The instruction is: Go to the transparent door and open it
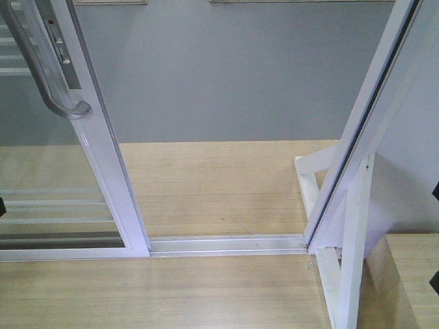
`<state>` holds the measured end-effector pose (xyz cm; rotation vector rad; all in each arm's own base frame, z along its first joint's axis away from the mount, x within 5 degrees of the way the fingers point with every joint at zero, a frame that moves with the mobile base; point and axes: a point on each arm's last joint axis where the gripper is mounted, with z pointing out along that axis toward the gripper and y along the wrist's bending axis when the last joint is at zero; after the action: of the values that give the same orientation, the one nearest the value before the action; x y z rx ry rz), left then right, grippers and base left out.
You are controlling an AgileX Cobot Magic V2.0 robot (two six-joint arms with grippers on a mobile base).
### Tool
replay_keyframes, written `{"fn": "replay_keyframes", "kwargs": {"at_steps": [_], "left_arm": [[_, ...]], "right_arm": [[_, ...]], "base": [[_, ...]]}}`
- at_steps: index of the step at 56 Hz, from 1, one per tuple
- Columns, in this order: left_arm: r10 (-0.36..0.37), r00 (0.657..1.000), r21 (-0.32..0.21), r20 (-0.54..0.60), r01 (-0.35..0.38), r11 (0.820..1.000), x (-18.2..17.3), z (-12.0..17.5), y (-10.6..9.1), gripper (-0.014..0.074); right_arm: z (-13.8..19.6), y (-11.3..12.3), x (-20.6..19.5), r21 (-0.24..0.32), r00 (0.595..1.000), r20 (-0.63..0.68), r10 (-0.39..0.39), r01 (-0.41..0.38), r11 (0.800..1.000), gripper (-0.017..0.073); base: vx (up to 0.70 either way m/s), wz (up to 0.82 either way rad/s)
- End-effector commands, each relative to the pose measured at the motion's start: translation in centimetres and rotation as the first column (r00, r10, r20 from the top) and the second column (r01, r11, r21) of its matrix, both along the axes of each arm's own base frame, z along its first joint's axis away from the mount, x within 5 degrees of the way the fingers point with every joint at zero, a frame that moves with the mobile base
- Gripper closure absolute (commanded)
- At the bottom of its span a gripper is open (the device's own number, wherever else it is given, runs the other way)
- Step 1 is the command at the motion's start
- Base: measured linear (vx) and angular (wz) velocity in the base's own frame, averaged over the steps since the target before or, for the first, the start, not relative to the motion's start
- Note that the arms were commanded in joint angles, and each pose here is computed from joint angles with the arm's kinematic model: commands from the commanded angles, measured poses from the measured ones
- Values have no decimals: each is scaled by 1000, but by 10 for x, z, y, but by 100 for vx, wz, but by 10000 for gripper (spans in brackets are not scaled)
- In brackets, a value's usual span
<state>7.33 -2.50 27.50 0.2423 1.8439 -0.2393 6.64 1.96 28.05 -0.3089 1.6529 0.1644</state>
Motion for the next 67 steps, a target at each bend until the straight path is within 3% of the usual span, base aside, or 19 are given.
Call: {"fn": "replay_keyframes", "kwargs": {"at_steps": [1,11,27,39,45,49,56,67], "left_arm": [[66,992,1,105,-66,998,3,15,6,594],[140,966,36,216,-152,988,6,24,14,594],[166,898,-9,406,-178,984,0,37,17,594],[164,864,-8,476,-182,983,-25,2,20,594],[162,868,-7,469,-180,984,-30,-23,20,594],[164,892,-4,420,-179,984,-24,-39,19,594],[178,905,-35,387,-179,983,-20,-62,19,594],[184,914,-57,362,-176,983,-19,-64,19,594]], "right_arm": [[15,0,0,21,995,98,-1,-1,1000,561],[15,0,0,21,995,98,-1,-1,1000,561],[15,0,0,21,995,98,-1,-1,1000,561],[15,0,0,21,995,98,-1,-1,1000,561],[15,0,0,21,995,98,-1,-1,1000,561],[15,0,0,21,995,97,-1,-1,1000,561],[15,0,0,20,996,95,-1,-1,1000,561],[15,0,0,20,996,95,-1,-1,1000,561]], "base": [[0,0],[0,0],[0,0],[0,0],[0,0],[0,0],[0,0],[0,0]]}}
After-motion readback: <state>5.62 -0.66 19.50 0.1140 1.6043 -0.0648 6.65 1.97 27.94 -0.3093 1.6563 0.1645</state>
